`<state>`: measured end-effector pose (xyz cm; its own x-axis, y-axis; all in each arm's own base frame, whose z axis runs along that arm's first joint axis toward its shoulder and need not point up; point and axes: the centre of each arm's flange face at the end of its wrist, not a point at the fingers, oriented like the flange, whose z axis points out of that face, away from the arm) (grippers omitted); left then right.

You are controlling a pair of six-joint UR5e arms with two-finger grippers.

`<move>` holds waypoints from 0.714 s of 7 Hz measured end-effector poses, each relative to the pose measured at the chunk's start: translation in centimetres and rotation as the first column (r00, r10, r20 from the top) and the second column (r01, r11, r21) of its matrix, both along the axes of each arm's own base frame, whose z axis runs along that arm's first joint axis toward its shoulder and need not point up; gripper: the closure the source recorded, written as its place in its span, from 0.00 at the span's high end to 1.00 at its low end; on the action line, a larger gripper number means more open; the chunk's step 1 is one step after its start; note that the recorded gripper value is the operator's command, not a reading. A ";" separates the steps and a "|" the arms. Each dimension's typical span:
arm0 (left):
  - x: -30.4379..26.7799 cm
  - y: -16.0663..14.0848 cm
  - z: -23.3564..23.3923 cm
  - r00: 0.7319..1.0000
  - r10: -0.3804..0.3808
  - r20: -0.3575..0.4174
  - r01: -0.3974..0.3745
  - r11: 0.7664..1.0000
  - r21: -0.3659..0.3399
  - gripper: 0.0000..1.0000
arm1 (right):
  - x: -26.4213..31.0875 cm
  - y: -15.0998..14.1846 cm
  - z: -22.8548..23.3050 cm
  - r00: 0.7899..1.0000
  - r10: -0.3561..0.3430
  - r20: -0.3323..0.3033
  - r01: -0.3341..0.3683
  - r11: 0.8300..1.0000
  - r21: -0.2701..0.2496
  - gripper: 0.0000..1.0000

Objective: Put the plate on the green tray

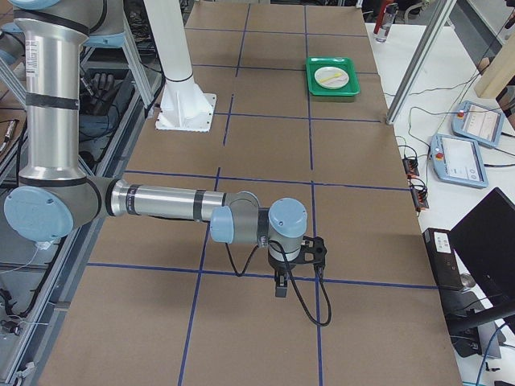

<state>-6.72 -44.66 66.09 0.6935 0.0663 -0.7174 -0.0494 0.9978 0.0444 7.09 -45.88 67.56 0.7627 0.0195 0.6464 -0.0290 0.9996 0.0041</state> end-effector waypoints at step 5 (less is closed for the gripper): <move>-0.1 -0.5 -0.4 1.000 -0.002 0.004 0.002 1.000 0.009 1.00 | 0.0 0.0 0.0 1.000 0.000 0.000 0.000 1.000 0.001 1.00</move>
